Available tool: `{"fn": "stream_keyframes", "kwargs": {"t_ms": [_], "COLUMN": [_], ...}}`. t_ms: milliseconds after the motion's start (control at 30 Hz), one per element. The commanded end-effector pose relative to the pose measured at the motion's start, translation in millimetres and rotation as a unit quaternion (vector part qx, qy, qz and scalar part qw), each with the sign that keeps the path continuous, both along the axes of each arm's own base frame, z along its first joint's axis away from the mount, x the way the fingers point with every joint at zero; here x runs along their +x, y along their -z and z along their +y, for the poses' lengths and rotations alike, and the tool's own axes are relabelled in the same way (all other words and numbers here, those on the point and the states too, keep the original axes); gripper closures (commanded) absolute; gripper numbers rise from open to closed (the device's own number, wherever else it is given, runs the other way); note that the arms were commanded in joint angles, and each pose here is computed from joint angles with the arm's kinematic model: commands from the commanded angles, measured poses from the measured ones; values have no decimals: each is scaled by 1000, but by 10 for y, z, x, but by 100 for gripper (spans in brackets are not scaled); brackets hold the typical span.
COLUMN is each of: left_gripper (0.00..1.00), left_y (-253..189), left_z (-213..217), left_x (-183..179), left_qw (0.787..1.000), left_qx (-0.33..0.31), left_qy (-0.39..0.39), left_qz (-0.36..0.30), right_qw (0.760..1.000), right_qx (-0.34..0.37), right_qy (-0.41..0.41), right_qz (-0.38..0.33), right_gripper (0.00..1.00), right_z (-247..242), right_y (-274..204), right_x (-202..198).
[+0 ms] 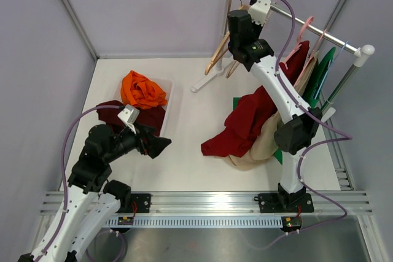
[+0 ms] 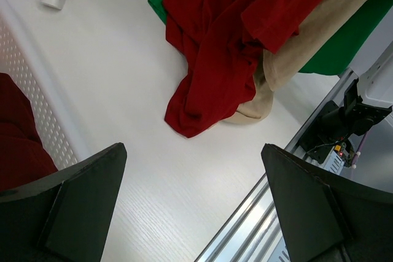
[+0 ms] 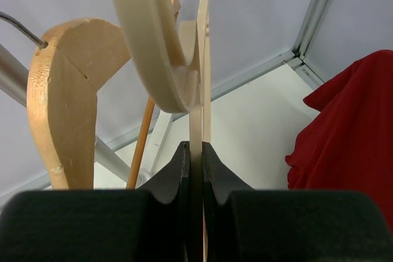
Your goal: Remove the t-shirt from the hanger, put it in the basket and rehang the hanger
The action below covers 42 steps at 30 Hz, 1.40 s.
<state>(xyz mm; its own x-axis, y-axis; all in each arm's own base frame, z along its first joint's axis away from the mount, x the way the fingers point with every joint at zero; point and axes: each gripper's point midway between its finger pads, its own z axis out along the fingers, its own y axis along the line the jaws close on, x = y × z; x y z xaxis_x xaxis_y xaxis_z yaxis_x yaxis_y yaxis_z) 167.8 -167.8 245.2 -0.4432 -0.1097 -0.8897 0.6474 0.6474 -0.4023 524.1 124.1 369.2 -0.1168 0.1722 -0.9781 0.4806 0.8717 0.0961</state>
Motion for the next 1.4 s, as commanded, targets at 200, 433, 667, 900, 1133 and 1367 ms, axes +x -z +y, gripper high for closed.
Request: {"fn": "stream_keyframes", "kwargs": {"t_ms": [200,433,667,900,1133,1367], "left_gripper": [1,1,1,1,1,1], "left_y": [-34,-27,-102,-148,-183,-192], "left_z": [-18,16,24,-23,-71,-137], "left_x": [0,3,-64,-164,-284,-398], "left_qw": [1000,1000,1000,999,998,996], "left_qx": [-3,2,-7,-15,-20,-20], "left_qy": [6,-5,0,21,44,71], "left_qz": [-10,-6,-22,-31,-43,-47], "right_qw": [996,979,977,991,991,992], "right_qx": [60,118,147,119,127,114], "right_qy": [-41,-139,-127,-39,-2,54], "right_qz": [-43,-94,-89,-47,-30,-17], "right_gripper": [24,9,26,80,32,32], "right_z": [-77,-51,-414,-720,-796,-972], "right_y": [-477,-1078,-852,-569,-511,-361], "right_x": [-401,-1208,-1911,-1963,-1683,-1620]}}
